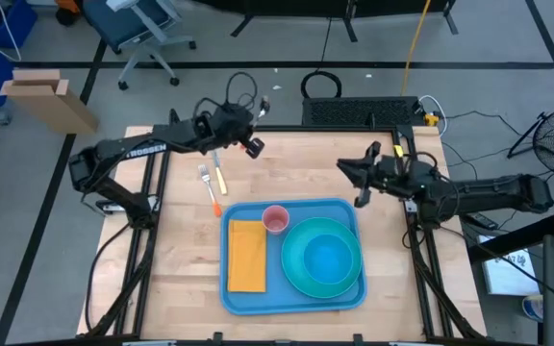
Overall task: Set up tray
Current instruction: Put the orange spoon on the yellow napkin
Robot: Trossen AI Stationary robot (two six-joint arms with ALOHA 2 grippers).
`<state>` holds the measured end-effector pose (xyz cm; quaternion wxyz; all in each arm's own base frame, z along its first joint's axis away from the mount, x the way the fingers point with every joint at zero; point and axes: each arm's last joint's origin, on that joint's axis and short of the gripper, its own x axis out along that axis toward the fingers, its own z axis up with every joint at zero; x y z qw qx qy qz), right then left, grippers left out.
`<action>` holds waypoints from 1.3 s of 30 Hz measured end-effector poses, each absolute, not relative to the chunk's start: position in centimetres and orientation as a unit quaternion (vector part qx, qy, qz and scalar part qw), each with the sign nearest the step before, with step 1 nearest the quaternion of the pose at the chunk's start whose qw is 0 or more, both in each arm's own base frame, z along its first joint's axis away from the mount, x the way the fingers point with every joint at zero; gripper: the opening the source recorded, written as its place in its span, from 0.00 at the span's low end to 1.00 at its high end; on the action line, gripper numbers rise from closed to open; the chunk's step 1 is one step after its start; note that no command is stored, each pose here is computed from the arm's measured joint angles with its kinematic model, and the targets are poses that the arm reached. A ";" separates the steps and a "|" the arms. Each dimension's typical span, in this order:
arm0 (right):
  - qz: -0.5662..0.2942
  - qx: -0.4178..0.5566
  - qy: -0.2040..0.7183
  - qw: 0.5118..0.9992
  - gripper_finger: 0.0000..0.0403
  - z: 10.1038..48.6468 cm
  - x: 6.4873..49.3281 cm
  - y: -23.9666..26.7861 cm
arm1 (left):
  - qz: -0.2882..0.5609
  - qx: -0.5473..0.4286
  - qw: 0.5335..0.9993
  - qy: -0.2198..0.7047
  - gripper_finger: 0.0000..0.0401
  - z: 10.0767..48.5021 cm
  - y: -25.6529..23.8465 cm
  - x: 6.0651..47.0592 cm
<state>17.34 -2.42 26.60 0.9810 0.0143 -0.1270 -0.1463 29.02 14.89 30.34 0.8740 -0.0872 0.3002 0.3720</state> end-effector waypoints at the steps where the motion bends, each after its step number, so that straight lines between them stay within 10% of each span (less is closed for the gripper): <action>1: -0.154 0.014 -0.124 0.980 0.14 27.0 17.9 -2.5 | 0.372 -0.080 0.877 0.293 0.02 30.5 14.5 29.3; 12: -0.221 -0.050 -0.098 0.969 0.52 31.6 27.0 -5.3 | 0.405 0.002 0.892 0.200 0.02 32.4 10.9 31.6; 27: -0.362 -0.172 -0.028 0.916 0.50 32.5 33.3 -7.9 | 0.438 0.073 0.870 0.214 0.02 32.1 9.4 32.6; 39: -0.304 -0.121 -0.070 0.942 0.49 34.7 31.4 -7.7 | 0.425 0.104 0.870 0.226 0.02 32.1 9.1 32.7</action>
